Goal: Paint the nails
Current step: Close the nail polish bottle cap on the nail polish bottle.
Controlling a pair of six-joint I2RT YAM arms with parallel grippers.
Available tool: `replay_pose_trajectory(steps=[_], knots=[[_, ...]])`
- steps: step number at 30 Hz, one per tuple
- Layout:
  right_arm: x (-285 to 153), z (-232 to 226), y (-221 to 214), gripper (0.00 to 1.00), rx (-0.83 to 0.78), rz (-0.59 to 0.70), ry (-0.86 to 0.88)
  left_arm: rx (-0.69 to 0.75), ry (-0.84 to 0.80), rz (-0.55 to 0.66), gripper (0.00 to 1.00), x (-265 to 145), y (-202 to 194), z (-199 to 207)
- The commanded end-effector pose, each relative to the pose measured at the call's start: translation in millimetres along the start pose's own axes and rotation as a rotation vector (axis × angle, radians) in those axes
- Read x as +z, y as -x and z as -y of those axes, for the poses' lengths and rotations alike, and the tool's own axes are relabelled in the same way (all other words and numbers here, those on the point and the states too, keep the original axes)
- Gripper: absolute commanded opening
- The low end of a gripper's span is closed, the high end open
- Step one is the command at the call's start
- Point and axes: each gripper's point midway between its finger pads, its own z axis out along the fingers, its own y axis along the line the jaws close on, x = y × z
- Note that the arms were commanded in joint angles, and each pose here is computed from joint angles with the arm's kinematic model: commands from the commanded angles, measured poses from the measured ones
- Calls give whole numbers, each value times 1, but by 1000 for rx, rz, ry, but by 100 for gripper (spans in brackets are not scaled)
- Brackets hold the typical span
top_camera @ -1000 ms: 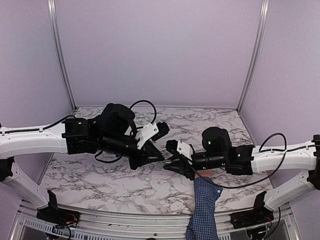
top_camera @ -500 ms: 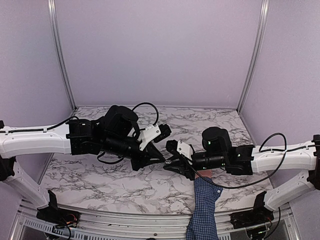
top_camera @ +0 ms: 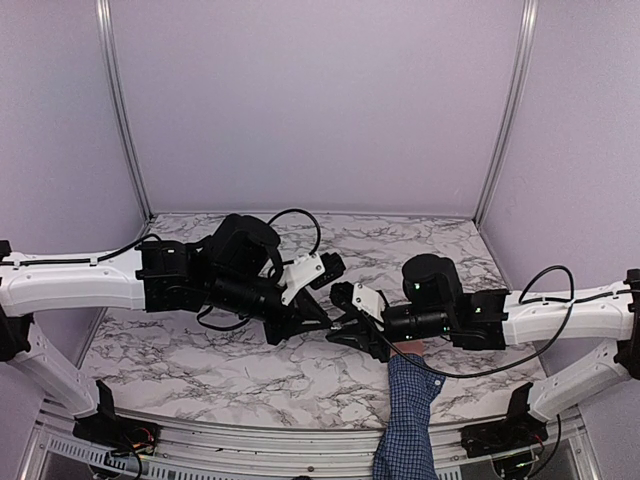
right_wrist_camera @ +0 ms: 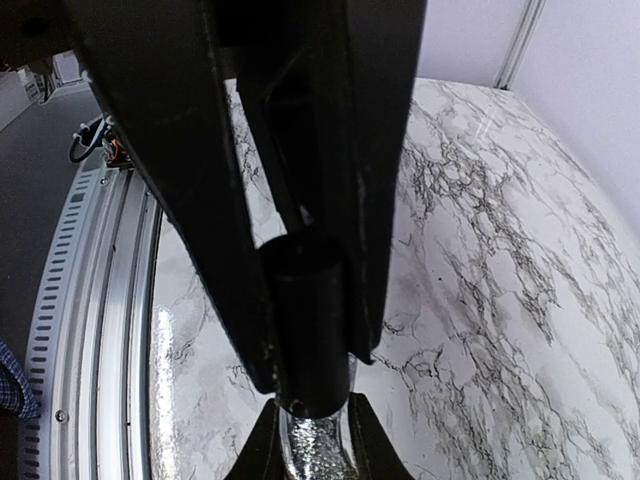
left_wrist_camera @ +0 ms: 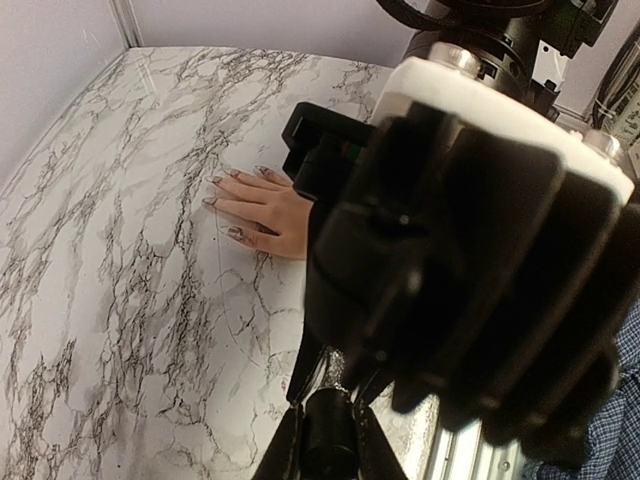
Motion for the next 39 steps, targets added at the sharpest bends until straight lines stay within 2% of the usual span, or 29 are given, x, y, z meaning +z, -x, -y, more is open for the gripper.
replay_pose_trajectory(steps=[1, 4, 11, 17, 24, 29, 33, 39], knots=[[-12, -1, 56, 0, -69, 149, 1, 13, 6, -29, 0, 8, -5, 2], [-14, -3, 60, 0, -72, 166, 10, 23, 6, -44, 2, 9, -5, 4], [-17, -6, 56, 0, -62, 182, 18, 21, 21, 1, 8, -5, 11, 4], [-18, -7, 59, 0, -61, 193, 23, 30, 12, 14, 22, -10, 17, 6], [-19, -8, 57, 0, -54, 191, 22, 31, -2, 35, 30, -16, 25, 9], [-21, -8, 55, 0, -35, 202, 15, 19, 17, 73, 44, -30, 35, 8], [-23, -6, 53, 0, 1, 219, -1, 4, 41, 145, 52, -44, 43, 6], [-30, 8, 50, 0, 71, 243, -30, -31, 104, 357, 58, -74, 62, -2]])
